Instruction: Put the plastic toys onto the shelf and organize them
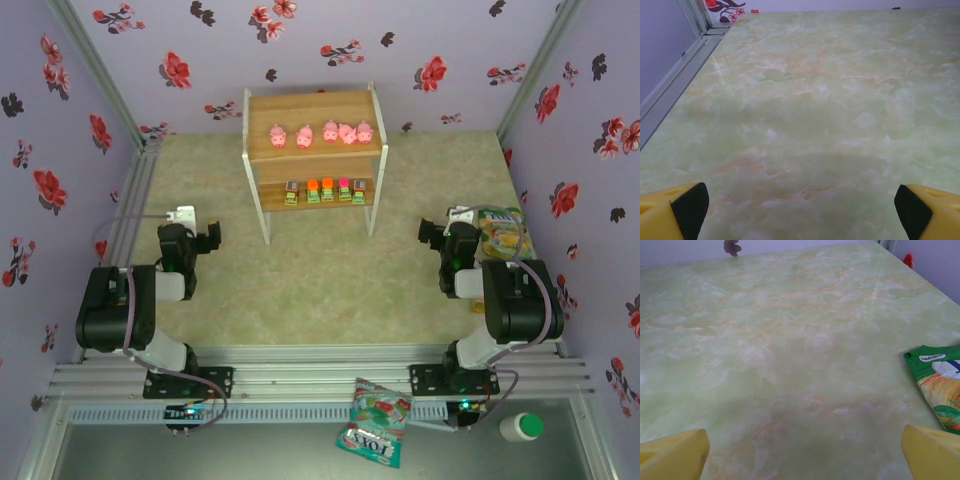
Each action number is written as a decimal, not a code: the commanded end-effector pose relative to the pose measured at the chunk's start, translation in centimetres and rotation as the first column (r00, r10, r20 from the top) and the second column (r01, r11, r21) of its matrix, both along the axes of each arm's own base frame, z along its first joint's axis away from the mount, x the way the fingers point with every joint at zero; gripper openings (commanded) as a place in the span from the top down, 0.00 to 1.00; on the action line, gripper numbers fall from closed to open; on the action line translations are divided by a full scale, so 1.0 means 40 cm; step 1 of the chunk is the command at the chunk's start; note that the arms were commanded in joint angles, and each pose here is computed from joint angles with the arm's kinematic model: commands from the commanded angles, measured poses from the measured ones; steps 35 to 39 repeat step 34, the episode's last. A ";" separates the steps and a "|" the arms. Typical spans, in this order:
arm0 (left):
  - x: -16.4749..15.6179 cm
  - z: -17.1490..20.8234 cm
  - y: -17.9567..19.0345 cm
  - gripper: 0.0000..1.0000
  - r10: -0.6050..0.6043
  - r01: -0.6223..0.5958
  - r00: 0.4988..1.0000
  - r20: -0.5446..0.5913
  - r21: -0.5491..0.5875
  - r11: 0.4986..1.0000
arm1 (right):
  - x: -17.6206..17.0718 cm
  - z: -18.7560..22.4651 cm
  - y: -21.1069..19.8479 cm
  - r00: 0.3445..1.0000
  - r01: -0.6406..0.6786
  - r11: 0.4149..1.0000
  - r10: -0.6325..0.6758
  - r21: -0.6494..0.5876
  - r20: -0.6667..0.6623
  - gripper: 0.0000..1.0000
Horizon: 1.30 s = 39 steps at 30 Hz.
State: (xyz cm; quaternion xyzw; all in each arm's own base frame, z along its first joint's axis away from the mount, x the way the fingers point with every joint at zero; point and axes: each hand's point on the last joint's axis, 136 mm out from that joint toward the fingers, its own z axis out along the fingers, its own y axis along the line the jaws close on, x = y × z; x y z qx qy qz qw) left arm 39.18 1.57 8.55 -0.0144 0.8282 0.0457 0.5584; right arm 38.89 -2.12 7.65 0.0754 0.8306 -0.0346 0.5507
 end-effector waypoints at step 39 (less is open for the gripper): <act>0.017 0.020 -0.002 0.00 -0.009 0.009 1.000 0.026 -0.009 1.000 | 0.019 0.025 0.004 0.999 -0.003 1.000 0.002 0.019 0.032 0.01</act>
